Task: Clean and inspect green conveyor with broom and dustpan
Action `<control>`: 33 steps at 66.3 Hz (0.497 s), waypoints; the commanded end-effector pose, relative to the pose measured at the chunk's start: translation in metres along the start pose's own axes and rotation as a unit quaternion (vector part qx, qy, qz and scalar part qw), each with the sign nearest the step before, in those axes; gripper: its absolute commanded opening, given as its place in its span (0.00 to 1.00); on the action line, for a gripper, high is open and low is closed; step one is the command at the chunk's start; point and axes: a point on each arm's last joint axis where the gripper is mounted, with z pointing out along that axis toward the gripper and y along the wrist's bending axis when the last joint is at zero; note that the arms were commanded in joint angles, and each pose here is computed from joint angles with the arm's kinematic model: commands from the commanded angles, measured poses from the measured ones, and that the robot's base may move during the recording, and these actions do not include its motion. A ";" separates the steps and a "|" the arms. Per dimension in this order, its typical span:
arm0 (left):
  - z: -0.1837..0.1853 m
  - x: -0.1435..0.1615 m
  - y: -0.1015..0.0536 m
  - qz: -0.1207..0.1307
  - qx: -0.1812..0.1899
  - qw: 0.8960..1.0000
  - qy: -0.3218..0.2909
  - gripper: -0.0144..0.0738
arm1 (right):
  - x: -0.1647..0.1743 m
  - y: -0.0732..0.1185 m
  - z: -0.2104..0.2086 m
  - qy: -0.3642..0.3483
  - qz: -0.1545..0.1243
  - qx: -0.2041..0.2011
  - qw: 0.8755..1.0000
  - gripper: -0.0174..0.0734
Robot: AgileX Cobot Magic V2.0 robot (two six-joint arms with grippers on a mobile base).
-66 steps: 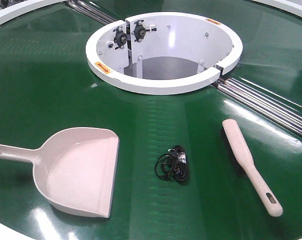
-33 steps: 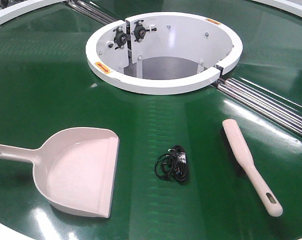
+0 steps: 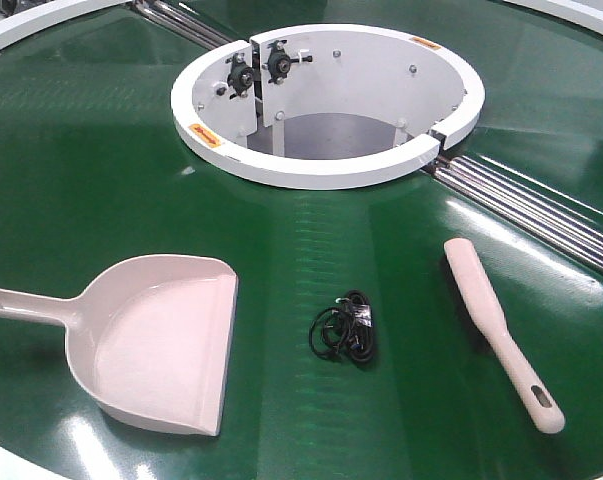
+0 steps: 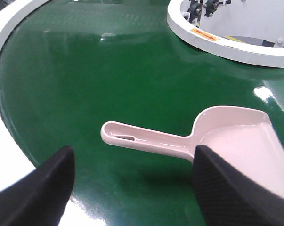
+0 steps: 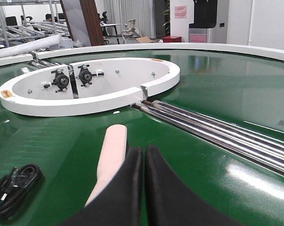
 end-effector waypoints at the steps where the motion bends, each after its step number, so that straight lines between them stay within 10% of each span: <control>1: -0.004 -0.022 0.000 -0.004 0.003 0.999 -0.035 0.73 | 0.000 0.000 0.000 -0.036 -0.004 0.001 0.999 0.18; 17: 0.010 -0.075 0.000 0.017 0.024 0.998 0.052 0.73 | 0.000 0.000 0.000 -0.036 -0.004 0.001 0.999 0.18; 33: 0.053 -0.121 -0.019 0.224 0.152 0.954 0.133 0.73 | 0.000 0.000 0.000 -0.036 -0.004 0.001 0.999 0.18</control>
